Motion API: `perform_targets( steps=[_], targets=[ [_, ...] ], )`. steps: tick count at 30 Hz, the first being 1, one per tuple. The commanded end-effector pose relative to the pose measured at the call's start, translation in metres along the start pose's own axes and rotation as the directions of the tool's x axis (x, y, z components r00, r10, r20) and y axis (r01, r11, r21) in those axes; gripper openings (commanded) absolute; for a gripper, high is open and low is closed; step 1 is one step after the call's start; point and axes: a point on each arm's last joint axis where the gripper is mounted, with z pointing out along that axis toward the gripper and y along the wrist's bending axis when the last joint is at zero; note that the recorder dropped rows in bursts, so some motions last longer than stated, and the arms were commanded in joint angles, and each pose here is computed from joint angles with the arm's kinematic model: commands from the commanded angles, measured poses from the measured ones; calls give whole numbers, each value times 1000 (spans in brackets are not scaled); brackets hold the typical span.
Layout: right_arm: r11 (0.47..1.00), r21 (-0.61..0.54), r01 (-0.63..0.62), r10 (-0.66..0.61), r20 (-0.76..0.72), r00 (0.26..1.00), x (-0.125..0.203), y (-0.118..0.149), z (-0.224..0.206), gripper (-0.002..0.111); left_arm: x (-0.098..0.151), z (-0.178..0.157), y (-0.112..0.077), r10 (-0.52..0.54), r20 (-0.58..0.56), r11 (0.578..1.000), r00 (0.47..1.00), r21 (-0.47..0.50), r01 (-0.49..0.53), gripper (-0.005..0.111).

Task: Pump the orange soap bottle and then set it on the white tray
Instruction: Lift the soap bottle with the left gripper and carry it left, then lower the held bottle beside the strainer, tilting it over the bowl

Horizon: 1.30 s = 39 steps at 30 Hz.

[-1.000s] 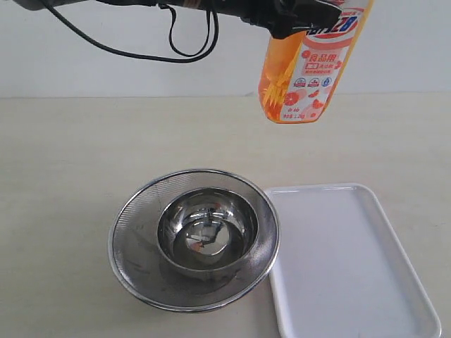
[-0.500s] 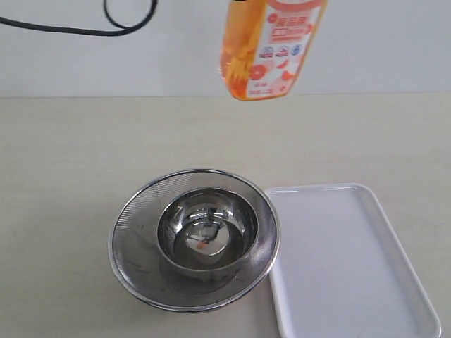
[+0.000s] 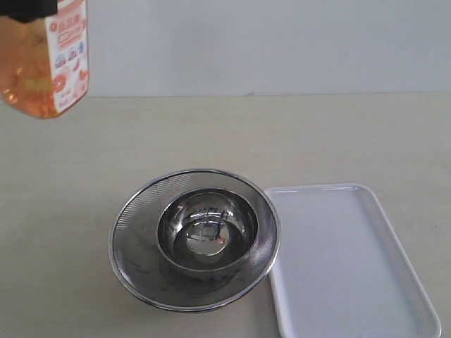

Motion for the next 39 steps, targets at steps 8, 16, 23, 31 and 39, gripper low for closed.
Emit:
perform_targets(
  steps=[8, 16, 23, 31, 39],
  targets=[
    [1000, -1, 1, -1, 16, 1000, -1, 0, 0, 0, 99, -41, -21, 43, -194, 983, 980, -167, -76, 5],
    [1000, -1, 1, -1, 16, 1000, -1, 0, 0, 0, 118, -42, -41, 152, -244, 971, 958, -143, -191, 5],
    [1000, -1, 1, -1, 16, 1000, -1, 0, 0, 0, 92, -19, -48, 225, -231, 944, 947, -190, -271, 5],
    [1000, -1, 1, -1, 16, 1000, -1, 0, 0, 0, 76, -13, -53, 160, -182, 971, 970, -150, -189, 5],
    [1000, -1, 1, -1, 16, 1000, -1, 0, 0, 0, 90, -1, -55, 170, -250, 975, 953, -95, -199, 5]
  ],
)
